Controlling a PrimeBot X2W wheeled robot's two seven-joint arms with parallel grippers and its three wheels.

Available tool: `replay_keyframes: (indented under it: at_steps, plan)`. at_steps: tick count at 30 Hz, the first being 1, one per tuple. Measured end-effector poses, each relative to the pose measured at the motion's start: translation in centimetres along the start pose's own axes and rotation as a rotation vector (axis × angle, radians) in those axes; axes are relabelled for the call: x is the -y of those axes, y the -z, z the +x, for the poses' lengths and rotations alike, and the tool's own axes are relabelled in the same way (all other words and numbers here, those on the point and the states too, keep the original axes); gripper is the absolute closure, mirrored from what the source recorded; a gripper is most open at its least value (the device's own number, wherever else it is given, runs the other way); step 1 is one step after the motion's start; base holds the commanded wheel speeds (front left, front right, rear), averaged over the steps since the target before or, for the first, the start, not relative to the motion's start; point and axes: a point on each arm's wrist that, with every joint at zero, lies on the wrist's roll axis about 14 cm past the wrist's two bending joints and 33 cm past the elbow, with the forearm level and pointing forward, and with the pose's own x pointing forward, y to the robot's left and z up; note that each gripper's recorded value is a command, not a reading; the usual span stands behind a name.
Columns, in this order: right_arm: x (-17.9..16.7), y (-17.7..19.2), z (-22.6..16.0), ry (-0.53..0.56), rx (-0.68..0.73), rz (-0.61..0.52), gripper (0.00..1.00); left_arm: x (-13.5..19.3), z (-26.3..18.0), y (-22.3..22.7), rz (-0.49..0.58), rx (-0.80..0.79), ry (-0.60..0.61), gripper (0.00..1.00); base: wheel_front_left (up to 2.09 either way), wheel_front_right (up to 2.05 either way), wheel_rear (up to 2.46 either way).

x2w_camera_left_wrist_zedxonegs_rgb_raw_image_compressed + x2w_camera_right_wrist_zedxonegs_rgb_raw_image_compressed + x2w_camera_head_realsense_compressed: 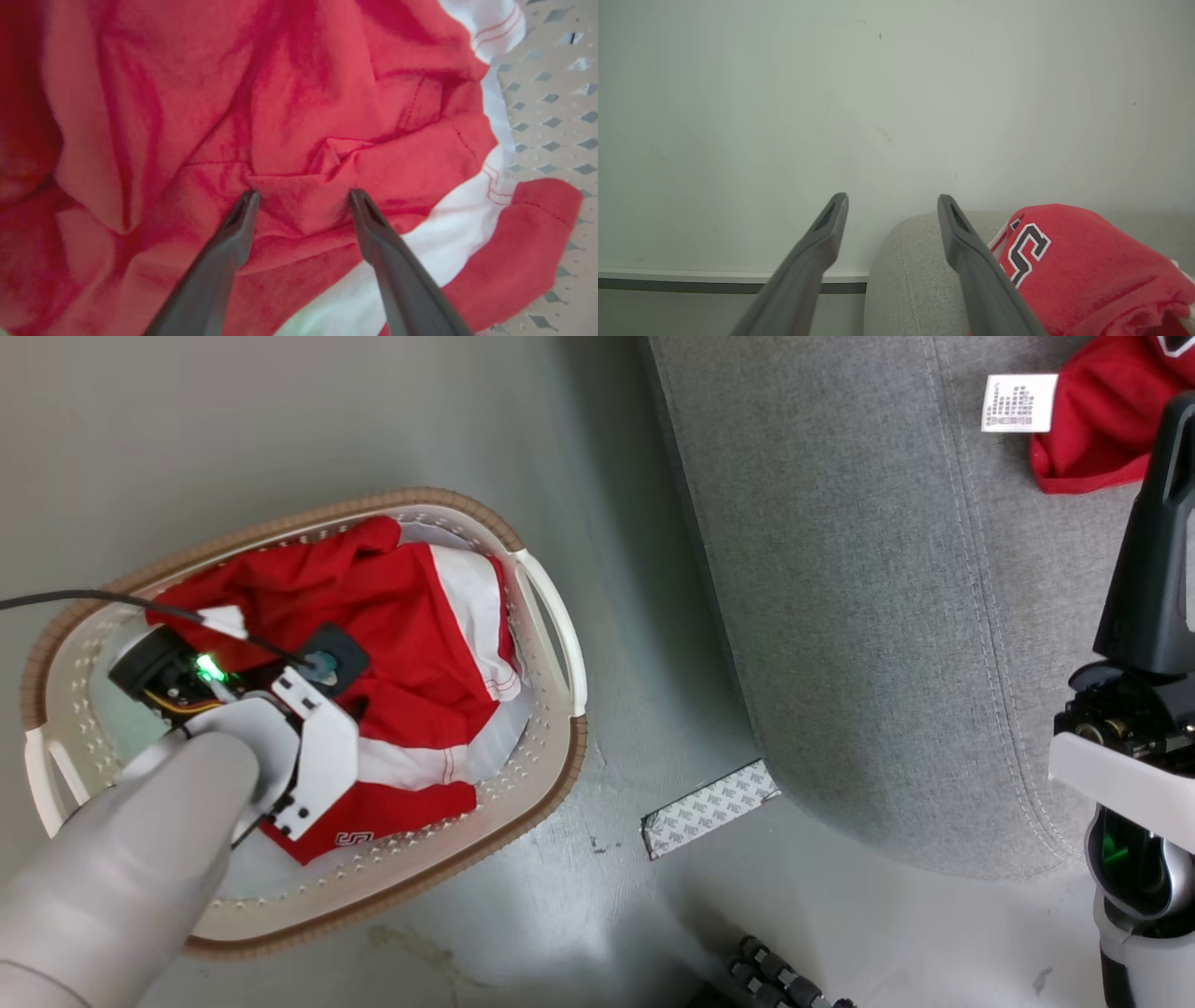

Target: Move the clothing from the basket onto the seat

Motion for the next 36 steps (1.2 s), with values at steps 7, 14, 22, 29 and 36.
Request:
replay_keyframes:
  at_steps: [7, 14, 22, 29, 36]
  plan:
    - [0.1, 0.3, -0.1, 0.003, -0.010, 0.000, 0.00, 0.5, 0.5, 0.7, 0.075, -0.061, 0.020, 0.53, 0.00, 0.00, 0.00]
    - [0.3, 0.0, -0.3, 0.009, -0.007, -0.007, 0.00, 0.3, 0.6, 0.3, 0.084, -0.067, 0.027, 1.00, 0.00, 0.00, 0.00]
    - [0.4, -1.4, -0.4, 0.008, 0.018, -0.004, 0.00, 0.1, -0.2, -1.9, 0.058, -0.008, 0.016, 1.00, 0.00, 0.00, 0.00]
    - [0.5, -4.7, -0.4, 0.006, 0.091, -0.042, 0.00, 1.7, -2.8, -5.3, 0.037, 0.105, 0.013, 1.00, 0.00, 0.00, 0.00]
    - [0.5, -7.9, -1.1, 0.008, 0.158, -0.043, 0.00, 3.1, -7.1, -10.5, 0.001, 0.255, -0.018, 1.00, 0.00, 0.00, 0.00]
